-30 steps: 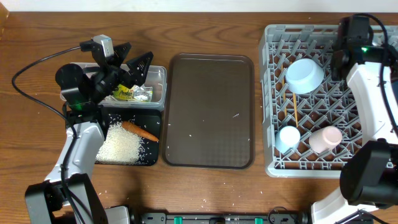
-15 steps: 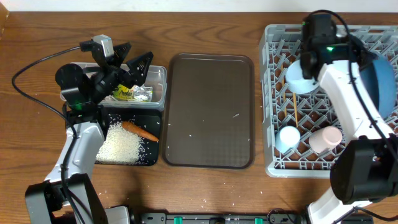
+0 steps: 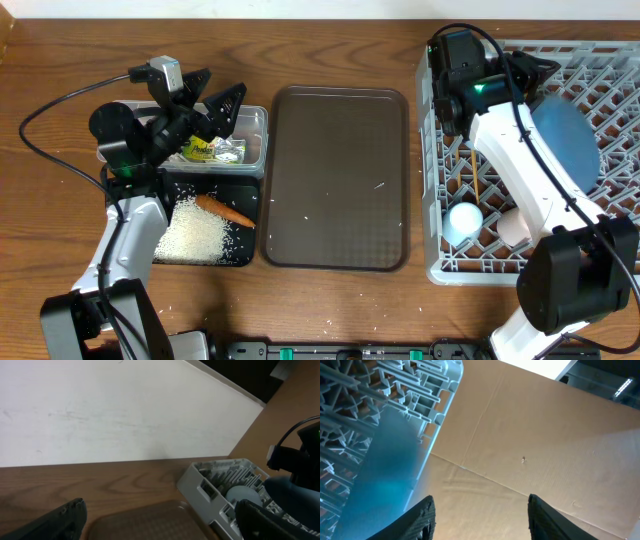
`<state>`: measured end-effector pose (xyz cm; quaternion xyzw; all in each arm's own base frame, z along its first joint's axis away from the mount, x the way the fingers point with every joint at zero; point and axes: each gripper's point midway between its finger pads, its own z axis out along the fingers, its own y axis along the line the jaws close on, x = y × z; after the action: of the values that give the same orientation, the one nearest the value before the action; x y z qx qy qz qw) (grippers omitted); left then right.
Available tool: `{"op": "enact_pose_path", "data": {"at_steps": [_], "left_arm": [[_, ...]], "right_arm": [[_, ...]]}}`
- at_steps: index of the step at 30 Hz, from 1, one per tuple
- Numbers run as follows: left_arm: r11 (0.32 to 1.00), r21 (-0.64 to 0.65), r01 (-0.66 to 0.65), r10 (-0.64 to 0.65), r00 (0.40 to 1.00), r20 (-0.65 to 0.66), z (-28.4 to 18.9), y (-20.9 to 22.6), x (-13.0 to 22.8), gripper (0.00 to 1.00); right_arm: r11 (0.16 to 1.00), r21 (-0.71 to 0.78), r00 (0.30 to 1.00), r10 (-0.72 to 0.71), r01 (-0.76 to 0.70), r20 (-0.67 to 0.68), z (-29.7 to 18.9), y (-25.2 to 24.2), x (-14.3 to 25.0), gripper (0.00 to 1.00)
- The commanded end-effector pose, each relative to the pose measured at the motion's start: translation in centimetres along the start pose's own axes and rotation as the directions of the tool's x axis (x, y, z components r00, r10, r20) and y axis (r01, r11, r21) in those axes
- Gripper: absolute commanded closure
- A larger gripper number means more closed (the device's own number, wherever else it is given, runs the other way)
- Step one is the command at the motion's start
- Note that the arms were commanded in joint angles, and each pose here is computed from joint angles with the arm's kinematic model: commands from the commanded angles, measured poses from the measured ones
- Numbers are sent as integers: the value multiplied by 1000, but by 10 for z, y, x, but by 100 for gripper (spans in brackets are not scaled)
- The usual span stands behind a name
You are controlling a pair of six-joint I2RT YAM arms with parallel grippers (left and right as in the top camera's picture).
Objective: Sort waste into correct bins and load items into the dishwasher rack
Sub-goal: 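Lower the blue plate upright into the rack's right side, then open the right gripper to release the plate and lift away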
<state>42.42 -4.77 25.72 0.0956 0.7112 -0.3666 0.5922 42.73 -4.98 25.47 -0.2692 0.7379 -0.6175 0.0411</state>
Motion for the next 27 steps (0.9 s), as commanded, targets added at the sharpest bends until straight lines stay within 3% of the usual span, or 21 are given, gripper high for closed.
{"op": "enact_pose_path", "data": {"at_steps": [1,3,7,10,14,19,23,27], "left_arm": [[1000,3,-30,30,999,14,-2,-4,-6,3],[1000,3,-30,30,999,14,-2,-4,-6,4],[1000,3,-31,31,999,14,-2,-4,-6,3],[1000,3,-30,30,999,14,-2,-4,-6,4],[1000,3,-30,30,999,14,-2,-4,-6,4],[1000,3,-31,31,999,14,-2,-4,-6,4],[1000,3,-30,30,999,14,-2,-4,-6,4],[1000,3,-30,30,999,14,-2,-4,-6,4]], "right_arm": [[1000,24,1000,-3,3,-6,-6,-2,-1,37],[1000,26,1000,-5,5,1,-9,-2,-3,32],[1000,29,1000,-1,1,12,-13,-1,-5,30],[990,32,991,135,-135,22,-13,-5,-7,23],[971,-24,969,238,-237,67,-16,-4,-9,27],[941,-202,939,304,-270,163,-27,9,-14,30],[847,-460,882,406,-266,240,-46,31,-21,30],[637,-714,778,591,-291,211,-70,45,-29,29]]}}
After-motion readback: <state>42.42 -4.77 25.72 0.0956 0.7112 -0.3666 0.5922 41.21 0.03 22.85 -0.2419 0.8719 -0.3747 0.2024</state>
